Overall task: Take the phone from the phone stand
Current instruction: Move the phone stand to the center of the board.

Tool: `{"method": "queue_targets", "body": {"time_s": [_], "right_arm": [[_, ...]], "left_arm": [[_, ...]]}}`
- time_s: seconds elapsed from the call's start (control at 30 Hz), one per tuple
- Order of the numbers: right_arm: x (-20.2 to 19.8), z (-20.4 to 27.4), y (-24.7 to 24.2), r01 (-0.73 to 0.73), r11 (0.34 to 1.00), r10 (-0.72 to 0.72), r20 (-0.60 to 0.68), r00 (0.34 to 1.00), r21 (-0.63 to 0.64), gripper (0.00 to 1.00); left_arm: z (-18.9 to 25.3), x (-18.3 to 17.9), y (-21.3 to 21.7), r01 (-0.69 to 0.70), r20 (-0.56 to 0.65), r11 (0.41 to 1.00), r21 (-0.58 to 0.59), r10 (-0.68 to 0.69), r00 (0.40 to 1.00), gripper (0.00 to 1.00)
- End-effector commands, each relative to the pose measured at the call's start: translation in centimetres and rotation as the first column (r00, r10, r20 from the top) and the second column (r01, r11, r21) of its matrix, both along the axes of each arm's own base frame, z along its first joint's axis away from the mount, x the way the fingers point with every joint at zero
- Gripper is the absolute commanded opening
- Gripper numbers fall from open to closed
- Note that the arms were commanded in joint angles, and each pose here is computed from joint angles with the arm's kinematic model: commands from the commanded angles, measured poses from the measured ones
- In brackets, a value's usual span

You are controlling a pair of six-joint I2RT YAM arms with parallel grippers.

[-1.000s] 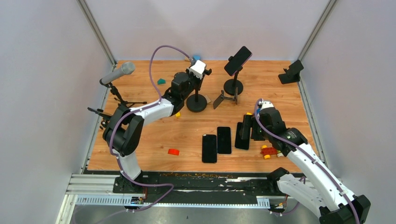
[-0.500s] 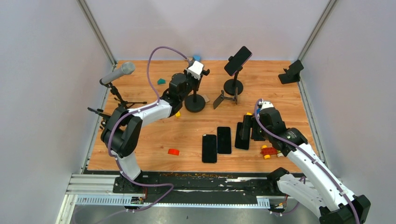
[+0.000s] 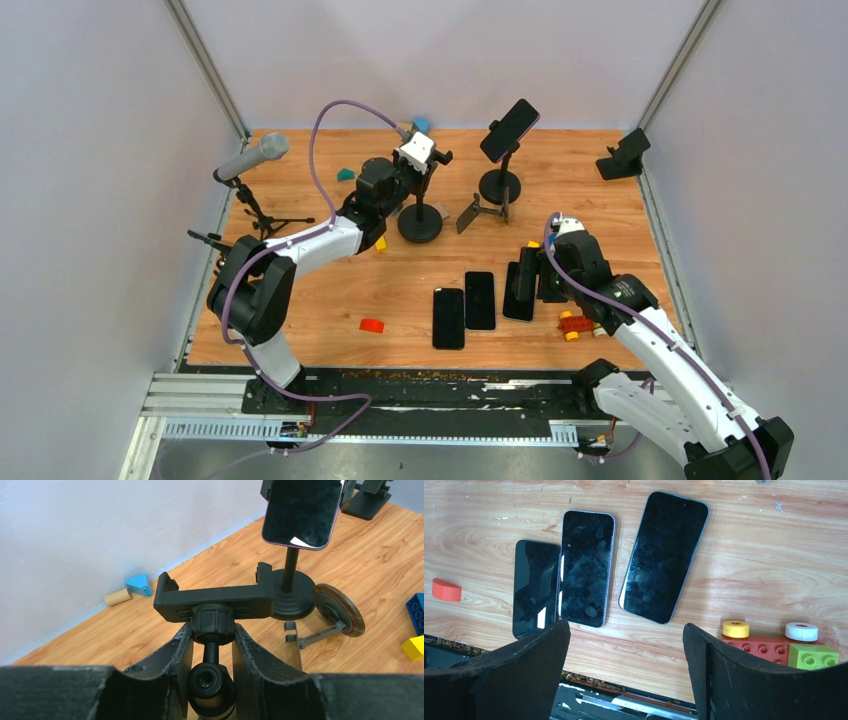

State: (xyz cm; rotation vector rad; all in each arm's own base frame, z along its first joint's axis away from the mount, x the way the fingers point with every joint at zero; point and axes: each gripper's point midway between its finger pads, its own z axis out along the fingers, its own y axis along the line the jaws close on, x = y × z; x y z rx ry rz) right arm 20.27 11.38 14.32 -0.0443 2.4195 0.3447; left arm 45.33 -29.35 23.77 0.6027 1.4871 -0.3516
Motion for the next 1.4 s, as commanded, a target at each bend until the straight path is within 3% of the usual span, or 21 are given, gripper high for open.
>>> {"method": "queue_targets", "body": {"time_s": [0.0,0.4,1.07,1.13,1.27,1.37], "right_arm": [[0.1,0.4,0.4,0.001,1.000,-0.001,0.016,1.000,0.027,0.84],[0.1,0.4,0.4,0.000,1.000,0.000,0.015,1.000,0.024,0.84],[0.0,0.3,0.6,-0.009,1.000,0.009,0.012,1.000,0.023,0.84],[0.0,0.4,0.6,-0.011,1.000,0.011,0.012,1.000,0.024,0.84],[0.0,0.3,0.7,-0.014,1.000,0.013,0.011,1.000,0.021,0.84],[0.0,0.3,0.7,-0.017,1.000,0.017,0.007,1.000,0.023,0.84]], "left_arm": [[7.1,-0.3,0.9,-0.021,0.157,0.995,-0.100,0.037,0.987,0.00],[4.8,0.6,1.6,-0.081,0.118,0.995,-0.063,0.088,0.989,0.00],[4.3,6.3,-1.6,-0.060,0.160,0.997,-0.048,0.067,0.985,0.00],[4.3,6.4,-1.7,-0.061,0.155,0.997,-0.054,0.068,0.985,0.11],[3.6,6.1,-1.5,-0.064,0.142,0.997,-0.053,0.071,0.987,0.54],[3.5,5.9,-1.2,-0.069,0.137,0.997,-0.045,0.075,0.988,0.73]]}}
